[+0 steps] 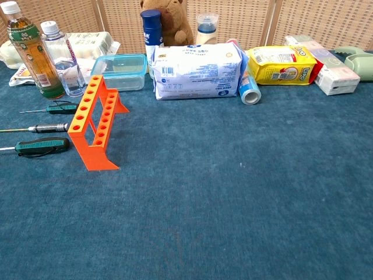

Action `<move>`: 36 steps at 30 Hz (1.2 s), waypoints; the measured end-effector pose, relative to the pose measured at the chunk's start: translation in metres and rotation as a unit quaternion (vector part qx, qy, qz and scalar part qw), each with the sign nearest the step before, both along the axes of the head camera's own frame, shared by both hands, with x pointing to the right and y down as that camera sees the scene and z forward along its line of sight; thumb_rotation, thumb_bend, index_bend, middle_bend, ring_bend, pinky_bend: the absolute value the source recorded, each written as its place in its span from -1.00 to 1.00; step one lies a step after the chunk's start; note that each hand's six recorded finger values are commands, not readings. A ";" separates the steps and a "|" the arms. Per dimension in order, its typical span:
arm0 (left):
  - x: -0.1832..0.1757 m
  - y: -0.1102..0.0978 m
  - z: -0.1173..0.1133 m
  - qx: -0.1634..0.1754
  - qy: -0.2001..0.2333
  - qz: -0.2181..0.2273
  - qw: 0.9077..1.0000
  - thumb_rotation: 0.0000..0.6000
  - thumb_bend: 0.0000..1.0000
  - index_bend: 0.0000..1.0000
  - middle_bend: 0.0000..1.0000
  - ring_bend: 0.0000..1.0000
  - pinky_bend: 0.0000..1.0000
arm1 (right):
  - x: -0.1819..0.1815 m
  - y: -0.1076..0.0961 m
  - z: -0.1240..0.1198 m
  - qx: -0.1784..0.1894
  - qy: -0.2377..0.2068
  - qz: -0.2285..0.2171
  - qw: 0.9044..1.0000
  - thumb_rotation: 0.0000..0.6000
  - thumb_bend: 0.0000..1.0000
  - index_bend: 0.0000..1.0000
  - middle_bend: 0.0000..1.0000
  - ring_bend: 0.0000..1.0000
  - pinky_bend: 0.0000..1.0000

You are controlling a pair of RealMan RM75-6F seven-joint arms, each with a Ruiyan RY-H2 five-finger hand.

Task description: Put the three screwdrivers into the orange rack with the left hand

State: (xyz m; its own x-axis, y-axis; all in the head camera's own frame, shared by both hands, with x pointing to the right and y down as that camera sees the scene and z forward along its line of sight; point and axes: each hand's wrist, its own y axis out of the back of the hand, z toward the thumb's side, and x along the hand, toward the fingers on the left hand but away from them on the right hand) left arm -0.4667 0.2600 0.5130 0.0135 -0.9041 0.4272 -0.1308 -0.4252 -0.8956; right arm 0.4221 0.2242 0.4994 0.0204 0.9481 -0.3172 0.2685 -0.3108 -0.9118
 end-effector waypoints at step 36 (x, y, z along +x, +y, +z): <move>0.110 -0.071 0.141 -0.129 0.002 -0.005 0.992 1.00 -0.55 -0.60 0.94 1.00 1.00 | 0.000 0.002 -0.008 -0.016 -0.073 -0.008 0.997 1.00 -0.96 -0.86 -0.94 -1.00 -1.00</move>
